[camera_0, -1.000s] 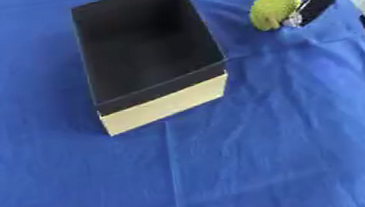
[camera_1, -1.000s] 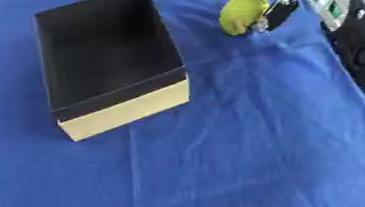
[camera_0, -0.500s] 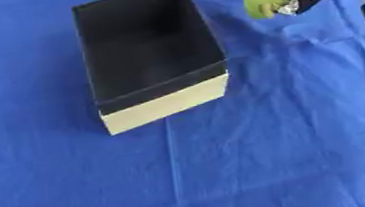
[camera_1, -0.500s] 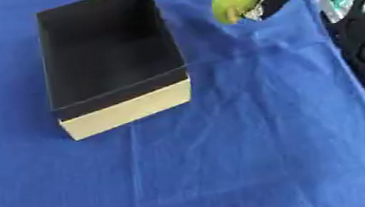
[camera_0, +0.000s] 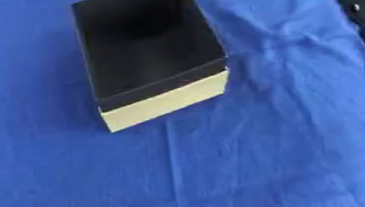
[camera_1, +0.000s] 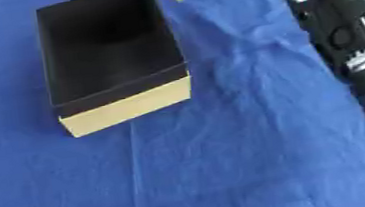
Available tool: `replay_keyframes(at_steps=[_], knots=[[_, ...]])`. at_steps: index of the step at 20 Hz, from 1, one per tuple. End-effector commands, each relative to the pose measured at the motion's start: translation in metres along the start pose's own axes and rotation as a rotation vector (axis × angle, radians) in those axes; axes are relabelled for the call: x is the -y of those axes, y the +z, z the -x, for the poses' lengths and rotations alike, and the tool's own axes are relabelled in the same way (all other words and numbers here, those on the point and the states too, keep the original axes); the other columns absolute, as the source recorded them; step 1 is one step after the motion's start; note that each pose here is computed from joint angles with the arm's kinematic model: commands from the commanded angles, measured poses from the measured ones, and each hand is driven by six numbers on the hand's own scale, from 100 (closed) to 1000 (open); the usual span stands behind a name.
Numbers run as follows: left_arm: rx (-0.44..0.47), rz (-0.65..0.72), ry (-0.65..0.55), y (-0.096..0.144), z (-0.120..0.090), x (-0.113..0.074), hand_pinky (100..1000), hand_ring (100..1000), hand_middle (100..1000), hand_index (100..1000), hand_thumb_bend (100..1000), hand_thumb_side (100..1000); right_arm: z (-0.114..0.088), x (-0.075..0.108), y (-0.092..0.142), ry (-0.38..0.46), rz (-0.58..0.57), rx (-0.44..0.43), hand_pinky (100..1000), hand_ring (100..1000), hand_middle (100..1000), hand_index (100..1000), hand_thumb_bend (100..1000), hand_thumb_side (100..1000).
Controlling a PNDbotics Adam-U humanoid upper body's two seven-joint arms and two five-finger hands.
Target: Pick up objects on the table and place them in the box.
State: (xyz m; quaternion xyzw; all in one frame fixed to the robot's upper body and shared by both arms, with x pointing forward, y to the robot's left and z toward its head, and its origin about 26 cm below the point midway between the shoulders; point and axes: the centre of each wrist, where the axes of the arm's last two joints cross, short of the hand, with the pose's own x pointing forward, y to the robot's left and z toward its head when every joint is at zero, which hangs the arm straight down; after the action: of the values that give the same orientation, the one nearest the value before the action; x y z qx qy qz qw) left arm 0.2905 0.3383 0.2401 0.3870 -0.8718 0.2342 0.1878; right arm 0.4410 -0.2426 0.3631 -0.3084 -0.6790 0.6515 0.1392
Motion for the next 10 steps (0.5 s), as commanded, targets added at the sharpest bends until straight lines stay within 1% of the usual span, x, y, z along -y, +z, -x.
replay_keyframes(at_steps=[1,6,10], knots=[[0.021,-0.002,0.023,-0.005,-0.006,0.002,453,760,692,679,874,804,-0.019,0.016,-0.02,0.017,0.028,0.061,710,602,480,625,100,100],[0.02,-0.004,0.033,-0.005,-0.007,0.003,454,760,693,679,871,803,-0.034,0.004,-0.049,-0.025,-0.014,0.114,744,605,485,632,100,100],[0.021,-0.006,0.039,-0.006,-0.008,0.004,455,760,693,679,870,803,-0.04,-0.007,-0.063,-0.055,-0.045,0.146,744,606,486,634,100,100]])
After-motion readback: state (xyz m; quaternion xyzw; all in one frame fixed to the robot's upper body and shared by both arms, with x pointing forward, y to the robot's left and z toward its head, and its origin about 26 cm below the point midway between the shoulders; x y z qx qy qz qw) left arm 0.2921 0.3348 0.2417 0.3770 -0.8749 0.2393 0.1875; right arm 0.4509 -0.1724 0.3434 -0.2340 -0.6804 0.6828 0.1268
